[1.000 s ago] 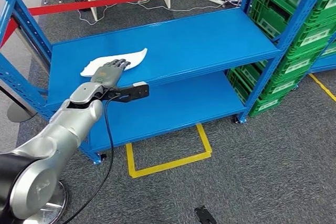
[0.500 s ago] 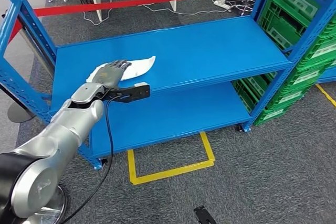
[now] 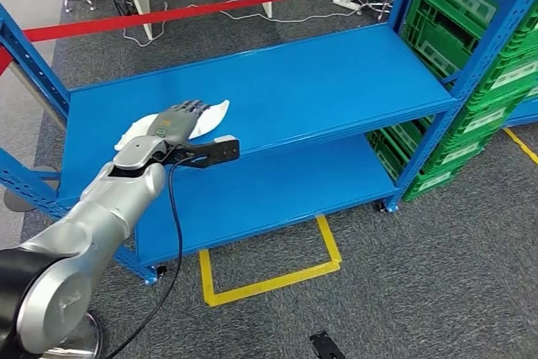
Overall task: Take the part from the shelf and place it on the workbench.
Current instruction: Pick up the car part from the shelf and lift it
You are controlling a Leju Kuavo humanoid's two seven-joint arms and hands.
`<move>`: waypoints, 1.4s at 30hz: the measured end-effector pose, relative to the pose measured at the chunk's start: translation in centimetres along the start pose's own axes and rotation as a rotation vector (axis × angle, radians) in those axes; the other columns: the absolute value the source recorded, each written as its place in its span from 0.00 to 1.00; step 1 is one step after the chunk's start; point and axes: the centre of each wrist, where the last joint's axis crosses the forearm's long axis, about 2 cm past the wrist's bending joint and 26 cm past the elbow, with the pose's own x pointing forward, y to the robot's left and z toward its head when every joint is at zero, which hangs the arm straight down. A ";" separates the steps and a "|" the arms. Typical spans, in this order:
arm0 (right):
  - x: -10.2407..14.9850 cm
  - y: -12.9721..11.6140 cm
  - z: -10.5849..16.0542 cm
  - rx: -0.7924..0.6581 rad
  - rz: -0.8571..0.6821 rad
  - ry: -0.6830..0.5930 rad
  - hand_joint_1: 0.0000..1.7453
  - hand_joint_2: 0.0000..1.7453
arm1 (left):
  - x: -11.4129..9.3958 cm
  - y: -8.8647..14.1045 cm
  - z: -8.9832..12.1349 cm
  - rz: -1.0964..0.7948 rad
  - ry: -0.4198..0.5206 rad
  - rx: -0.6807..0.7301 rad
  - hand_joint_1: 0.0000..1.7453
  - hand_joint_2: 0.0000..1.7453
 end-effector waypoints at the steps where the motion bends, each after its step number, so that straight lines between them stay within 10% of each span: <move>1: 0.1 0.0 0.0 0.000 0.000 -0.001 0.00 1.00 | 0.0 0.2 0.0 -0.001 0.000 0.003 0.00 0.00; 20: 0.2 0.1 0.0 0.005 -0.001 -0.006 0.00 1.00 | 0.0 0.1 0.0 0.000 -0.001 -0.005 0.00 0.00; 24: 0.1 0.1 0.0 0.005 0.000 -0.006 0.00 1.00 | 0.1 -0.4 0.1 0.010 0.000 -0.012 0.00 1.00; 42: 0.3 0.0 0.0 0.005 0.004 -0.011 0.00 1.00 | -0.7 -0.7 0.3 0.029 0.015 -0.105 0.00 1.00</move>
